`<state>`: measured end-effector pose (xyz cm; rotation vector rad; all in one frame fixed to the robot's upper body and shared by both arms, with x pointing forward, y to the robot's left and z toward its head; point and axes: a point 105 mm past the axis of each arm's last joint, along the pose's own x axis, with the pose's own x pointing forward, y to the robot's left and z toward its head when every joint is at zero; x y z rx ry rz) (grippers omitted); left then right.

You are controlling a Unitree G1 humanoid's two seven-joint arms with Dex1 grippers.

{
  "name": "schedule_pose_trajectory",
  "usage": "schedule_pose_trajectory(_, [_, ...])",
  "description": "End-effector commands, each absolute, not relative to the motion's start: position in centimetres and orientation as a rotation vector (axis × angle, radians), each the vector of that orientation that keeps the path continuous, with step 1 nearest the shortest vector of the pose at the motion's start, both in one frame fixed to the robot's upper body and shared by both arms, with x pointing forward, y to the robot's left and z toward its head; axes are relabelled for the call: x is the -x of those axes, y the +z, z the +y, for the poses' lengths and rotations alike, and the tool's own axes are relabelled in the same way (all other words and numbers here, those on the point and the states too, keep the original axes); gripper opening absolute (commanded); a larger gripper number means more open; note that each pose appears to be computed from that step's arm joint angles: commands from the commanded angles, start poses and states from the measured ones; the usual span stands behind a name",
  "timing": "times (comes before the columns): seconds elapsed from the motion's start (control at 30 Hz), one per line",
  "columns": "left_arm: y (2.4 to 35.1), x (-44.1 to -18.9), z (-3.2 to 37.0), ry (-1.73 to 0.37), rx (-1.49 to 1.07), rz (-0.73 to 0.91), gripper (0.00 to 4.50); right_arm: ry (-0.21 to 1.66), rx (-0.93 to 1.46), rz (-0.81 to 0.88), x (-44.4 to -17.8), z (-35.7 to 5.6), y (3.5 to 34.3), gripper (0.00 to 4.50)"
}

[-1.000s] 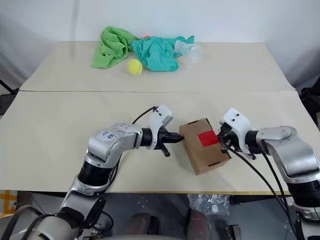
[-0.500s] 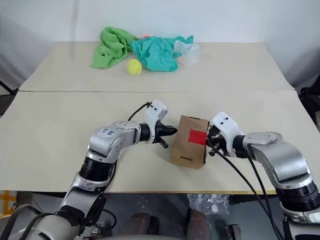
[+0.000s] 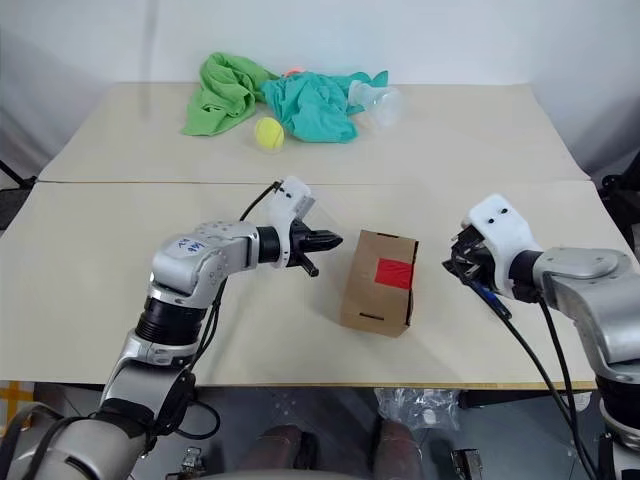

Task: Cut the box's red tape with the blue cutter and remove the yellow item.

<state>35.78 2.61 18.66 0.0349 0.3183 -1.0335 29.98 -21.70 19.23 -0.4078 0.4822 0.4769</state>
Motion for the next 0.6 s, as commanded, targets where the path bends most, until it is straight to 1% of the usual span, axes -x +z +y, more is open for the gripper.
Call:
schedule_pose_trajectory(0.03, [21.9,-34.1,0.4,-1.192,-0.004,0.221,0.0,0.49,0.368,0.389,-29.1,-20.3,21.9,2.75])
schedule_pose_trajectory(0.1, [22.1,-33.5,-0.5,-1.241,-0.006,0.221,0.0,0.508,0.337,0.374,-28.8,-19.4,22.3,3.42])
schedule_pose_trajectory(0.2, [21.3,-32.5,-2.0,-1.308,-0.024,0.255,0.0,0.503,0.257,0.359,-28.8,-18.3,22.1,4.49])
schedule_pose_trajectory(0.37, [19.1,-32.6,-2.1,-1.296,-0.1,0.322,0.0,0.463,0.205,0.358,-28.8,-17.7,20.8,4.49])
schedule_pose_trajectory(0.5, [17.5,-32.9,-2.2,-1.275,-0.146,0.352,0.0,0.461,0.195,0.423,-27.4,-17.9,18.2,4.49])
schedule_pose_trajectory(0.6, [17.2,-32.8,-2.3,-1.28,-0.156,0.356,0.0,0.446,0.19,0.438,-27.1,-18.2,17.8,4.49])
